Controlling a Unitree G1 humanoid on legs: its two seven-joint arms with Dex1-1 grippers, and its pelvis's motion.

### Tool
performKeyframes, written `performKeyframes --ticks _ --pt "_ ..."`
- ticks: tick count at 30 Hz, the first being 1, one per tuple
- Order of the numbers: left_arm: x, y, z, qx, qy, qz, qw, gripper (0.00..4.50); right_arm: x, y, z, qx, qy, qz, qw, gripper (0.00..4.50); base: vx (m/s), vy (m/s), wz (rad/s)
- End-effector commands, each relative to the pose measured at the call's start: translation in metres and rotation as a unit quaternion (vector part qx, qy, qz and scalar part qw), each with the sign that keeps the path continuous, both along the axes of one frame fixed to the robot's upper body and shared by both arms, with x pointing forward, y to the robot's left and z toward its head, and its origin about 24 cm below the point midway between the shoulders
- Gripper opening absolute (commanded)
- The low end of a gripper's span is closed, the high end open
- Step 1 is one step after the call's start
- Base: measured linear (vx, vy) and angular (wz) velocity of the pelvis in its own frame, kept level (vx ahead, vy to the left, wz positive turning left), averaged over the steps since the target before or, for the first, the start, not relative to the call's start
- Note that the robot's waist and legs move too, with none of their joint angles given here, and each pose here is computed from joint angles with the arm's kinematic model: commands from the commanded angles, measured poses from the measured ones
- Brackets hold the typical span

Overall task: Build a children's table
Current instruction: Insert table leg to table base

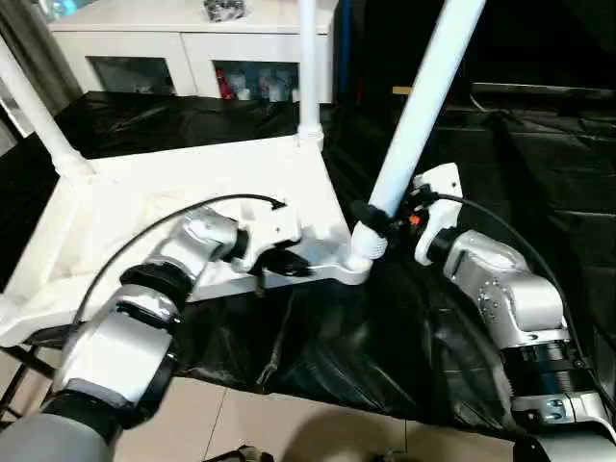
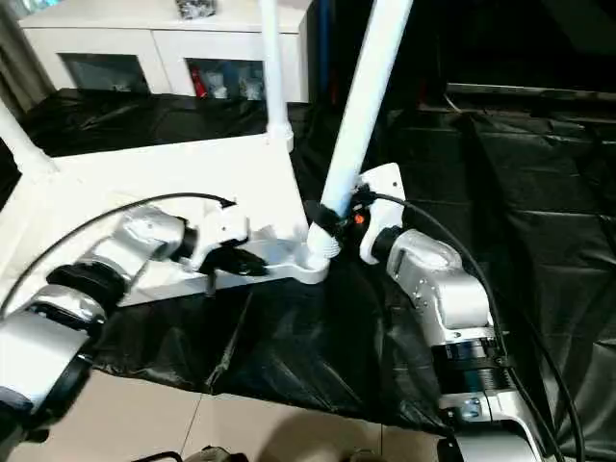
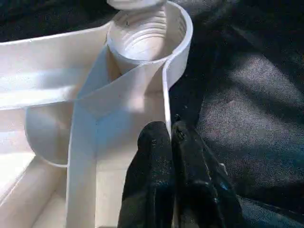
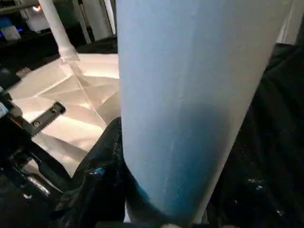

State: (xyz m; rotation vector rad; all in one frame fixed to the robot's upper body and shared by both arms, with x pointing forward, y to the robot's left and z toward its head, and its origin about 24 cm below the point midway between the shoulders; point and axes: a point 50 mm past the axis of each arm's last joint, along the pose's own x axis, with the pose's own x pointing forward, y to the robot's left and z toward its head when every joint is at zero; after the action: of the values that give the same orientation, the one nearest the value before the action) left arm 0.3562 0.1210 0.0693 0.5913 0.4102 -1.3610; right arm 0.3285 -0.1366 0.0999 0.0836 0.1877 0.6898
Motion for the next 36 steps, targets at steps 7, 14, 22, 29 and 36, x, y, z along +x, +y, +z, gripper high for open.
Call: performKeyframes --ticks 7,14,22,29,36 --pt "-0.006 0.009 -0.013 -0.018 0.013 0.024 0.999 0.64 -0.002 0.009 0.003 -0.019 -0.013 0.024 0.999 1.87 0.000 0.000 0.00" --pt "-0.009 0.022 -0.017 -0.004 0.025 0.038 0.999 0.39 0.001 0.012 0.003 -0.028 -0.016 0.032 0.999 1.87 0.000 0.000 0.00" --pt "-0.008 0.023 -0.014 -0.052 0.030 0.054 0.997 0.04 0.002 0.019 0.000 -0.045 -0.016 0.058 0.997 1.87 0.000 0.000 0.00" --pt "-0.011 0.025 -0.018 -0.046 0.021 0.050 0.997 0.00 0.007 0.024 0.003 -0.053 -0.022 0.070 0.996 1.87 0.000 0.000 0.00" --pt "-0.011 0.021 -0.016 -0.086 0.019 0.058 0.994 0.57 0.008 0.026 0.001 -0.060 -0.024 0.078 0.995 1.87 0.000 0.000 0.00"
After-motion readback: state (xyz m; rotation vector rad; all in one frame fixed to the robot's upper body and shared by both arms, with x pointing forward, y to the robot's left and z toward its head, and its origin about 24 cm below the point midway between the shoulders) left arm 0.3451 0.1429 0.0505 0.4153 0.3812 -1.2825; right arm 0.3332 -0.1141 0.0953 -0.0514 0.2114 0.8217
